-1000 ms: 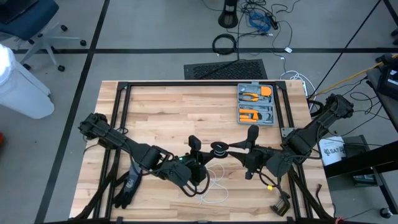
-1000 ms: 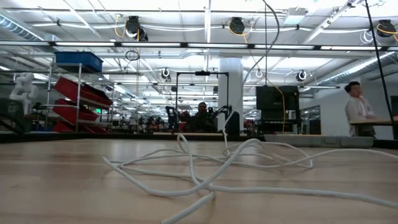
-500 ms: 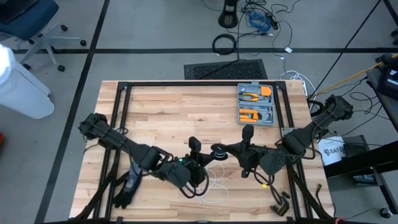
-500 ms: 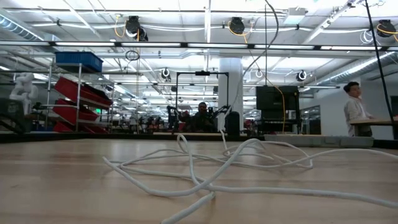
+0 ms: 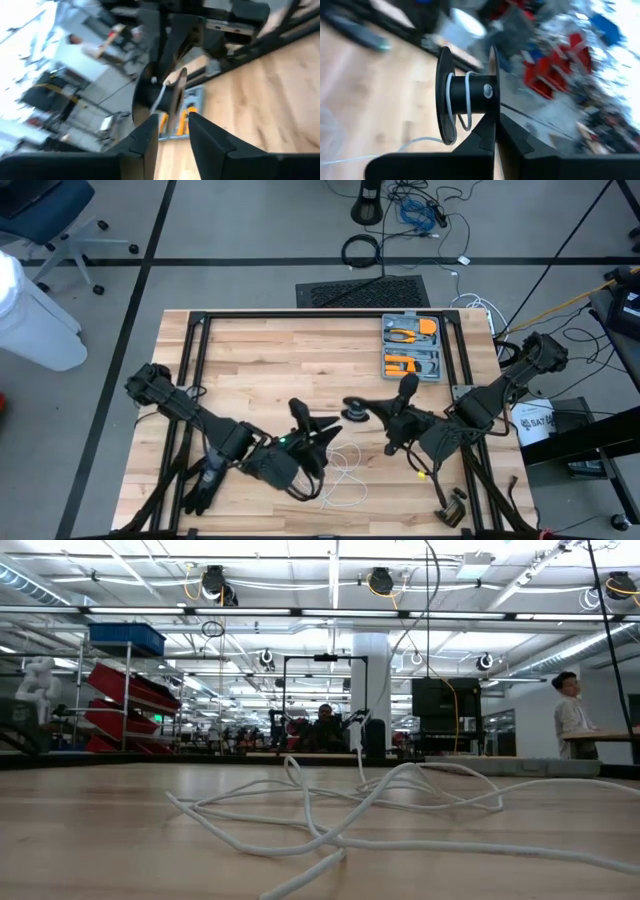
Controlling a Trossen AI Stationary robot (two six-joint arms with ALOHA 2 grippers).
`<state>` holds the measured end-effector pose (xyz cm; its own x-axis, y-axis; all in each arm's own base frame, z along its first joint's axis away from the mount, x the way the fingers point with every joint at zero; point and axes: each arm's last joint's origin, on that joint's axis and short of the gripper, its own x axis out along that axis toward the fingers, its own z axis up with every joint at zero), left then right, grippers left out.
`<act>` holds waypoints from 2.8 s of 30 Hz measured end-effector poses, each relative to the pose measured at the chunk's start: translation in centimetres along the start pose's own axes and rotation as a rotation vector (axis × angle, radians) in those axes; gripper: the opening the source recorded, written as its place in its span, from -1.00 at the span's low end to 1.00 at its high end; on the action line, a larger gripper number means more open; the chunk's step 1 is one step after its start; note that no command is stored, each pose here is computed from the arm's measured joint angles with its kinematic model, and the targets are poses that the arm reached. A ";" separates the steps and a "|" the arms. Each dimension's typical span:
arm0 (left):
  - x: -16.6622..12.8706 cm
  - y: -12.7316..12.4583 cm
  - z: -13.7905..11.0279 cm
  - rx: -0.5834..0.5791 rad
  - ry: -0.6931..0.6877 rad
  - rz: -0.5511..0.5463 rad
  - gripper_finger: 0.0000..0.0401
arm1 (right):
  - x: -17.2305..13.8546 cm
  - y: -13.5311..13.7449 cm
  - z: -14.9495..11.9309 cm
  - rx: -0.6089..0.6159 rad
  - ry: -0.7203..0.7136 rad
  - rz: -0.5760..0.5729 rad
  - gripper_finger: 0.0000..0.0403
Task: Coil cords
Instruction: Uncoil the white wire from the spool
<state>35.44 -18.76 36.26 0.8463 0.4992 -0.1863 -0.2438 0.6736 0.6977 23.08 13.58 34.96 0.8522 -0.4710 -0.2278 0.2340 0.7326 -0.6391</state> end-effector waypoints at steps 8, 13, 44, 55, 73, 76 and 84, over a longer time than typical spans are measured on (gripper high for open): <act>-0.8 0.5 1.1 -0.293 -0.040 0.106 -0.34 | -1.4 -1.7 1.3 0.161 0.006 -0.320 -1.00; 1.2 1.1 0.8 -0.463 -0.049 0.090 -0.34 | -1.7 -2.1 2.0 0.209 -0.003 -0.356 -1.00; 8.9 -0.2 -2.0 -0.608 -0.017 0.027 -0.34 | -2.8 -1.5 2.5 0.185 -0.057 -0.278 -1.00; 8.6 -0.2 -1.5 -0.555 -0.047 0.030 -0.66 | -2.8 -1.5 2.5 0.183 -0.057 -0.277 -1.00; 4.2 -1.5 2.0 -0.351 -0.231 -0.014 -0.98 | -2.7 -1.2 2.0 0.144 -0.040 -0.270 -1.00; 2.3 -1.2 3.3 -0.313 -0.215 0.058 -0.98 | -2.7 -1.0 1.7 0.116 -0.029 -0.268 -1.00; -2.1 -0.2 5.0 -0.169 0.018 0.332 -0.99 | -2.9 -0.7 1.6 0.106 -0.054 -0.210 -1.00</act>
<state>36.08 -22.70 40.00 0.7000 0.7140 0.0178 -0.5795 0.5532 0.5985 21.24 15.23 37.27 0.8026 -0.5938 -0.0569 0.4541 0.6700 -0.5873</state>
